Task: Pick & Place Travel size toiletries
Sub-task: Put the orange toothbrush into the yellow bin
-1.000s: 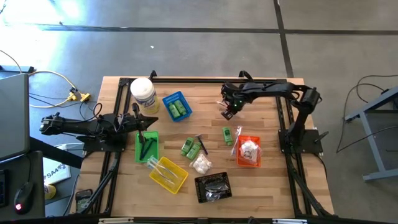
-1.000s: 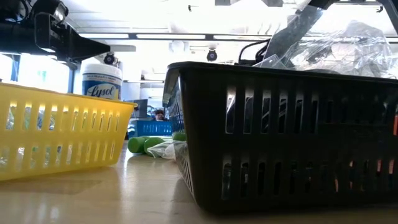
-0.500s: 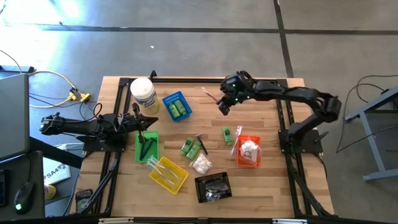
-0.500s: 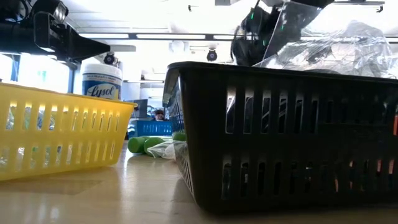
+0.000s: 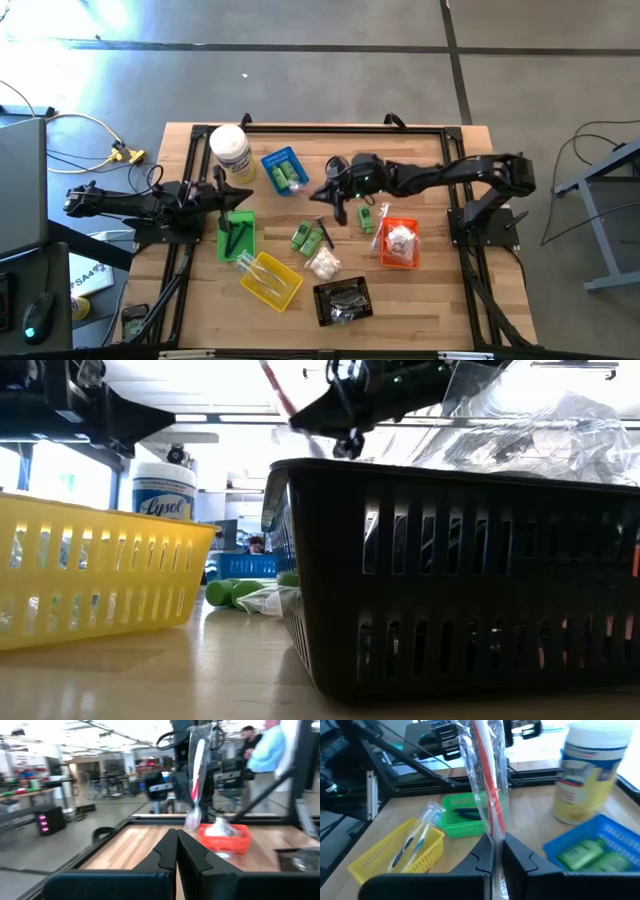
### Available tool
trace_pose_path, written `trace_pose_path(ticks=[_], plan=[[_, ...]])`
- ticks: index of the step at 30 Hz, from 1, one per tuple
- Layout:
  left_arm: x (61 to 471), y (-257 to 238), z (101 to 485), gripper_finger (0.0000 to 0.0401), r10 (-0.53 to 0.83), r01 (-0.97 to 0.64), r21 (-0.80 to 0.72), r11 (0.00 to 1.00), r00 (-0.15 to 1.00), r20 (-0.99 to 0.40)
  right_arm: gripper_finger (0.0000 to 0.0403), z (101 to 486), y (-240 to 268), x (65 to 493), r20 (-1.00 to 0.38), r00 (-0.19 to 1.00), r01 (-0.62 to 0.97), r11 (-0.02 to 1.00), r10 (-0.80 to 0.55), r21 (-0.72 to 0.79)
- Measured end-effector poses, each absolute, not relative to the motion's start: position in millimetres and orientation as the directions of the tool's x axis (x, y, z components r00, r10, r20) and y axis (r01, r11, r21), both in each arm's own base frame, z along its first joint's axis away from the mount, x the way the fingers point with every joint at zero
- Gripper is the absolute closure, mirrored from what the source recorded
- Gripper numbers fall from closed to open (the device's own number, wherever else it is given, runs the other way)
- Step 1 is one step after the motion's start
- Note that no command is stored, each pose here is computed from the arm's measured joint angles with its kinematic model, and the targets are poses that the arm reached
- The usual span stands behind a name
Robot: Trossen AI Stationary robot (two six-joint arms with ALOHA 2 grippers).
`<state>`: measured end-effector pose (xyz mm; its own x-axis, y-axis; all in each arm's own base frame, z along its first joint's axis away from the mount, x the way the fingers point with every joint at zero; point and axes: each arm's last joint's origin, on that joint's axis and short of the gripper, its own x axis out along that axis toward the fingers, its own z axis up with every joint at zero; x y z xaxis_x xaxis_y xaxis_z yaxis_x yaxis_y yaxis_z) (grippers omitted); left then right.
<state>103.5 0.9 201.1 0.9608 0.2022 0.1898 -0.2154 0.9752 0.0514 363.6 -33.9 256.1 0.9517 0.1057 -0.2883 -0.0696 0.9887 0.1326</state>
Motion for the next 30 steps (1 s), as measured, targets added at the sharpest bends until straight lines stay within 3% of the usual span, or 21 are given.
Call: trace_pose_path(ticks=[6, 13, 21, 26, 30], plan=[[106.0, -1.5, 199.5, 0.0401, 0.126, -0.139, 0.061, 0.988, 0.977, 0.173, 0.0380, 239.4, -28.3, 378.4, -0.253, 0.960, -0.094, 0.987, 0.124, 0.128], [114.4, -0.7, 201.8, 0.0384, 0.171, -0.177, 0.015, 0.984, 0.967, 0.191, 0.0392, 241.6, -24.5, 379.9, -0.222, 0.966, -0.114, 0.989, 0.133, 0.096], [136.5, -2.2, 209.4, 0.0259, 0.173, -0.188, 0.033, 0.982, 0.951, 0.256, 0.0384, 251.3, -22.8, 381.6, -0.122, 0.978, -0.158, 0.984, 0.167, 0.077], [165.2, -4.1, 234.2, 0.0161, 0.171, -0.185, 0.044, 0.982, 0.959, 0.226, 0.0390, 251.6, -25.5, 381.3, -0.119, 0.976, -0.175, 0.983, 0.181, 0.062], [191.1, -5.7, 259.3, 0.0107, 0.174, -0.196, 0.082, 0.977, 0.960, 0.217, 0.0378, 251.1, -25.6, 381.2, -0.125, 0.976, -0.170, 0.983, 0.177, 0.062]])
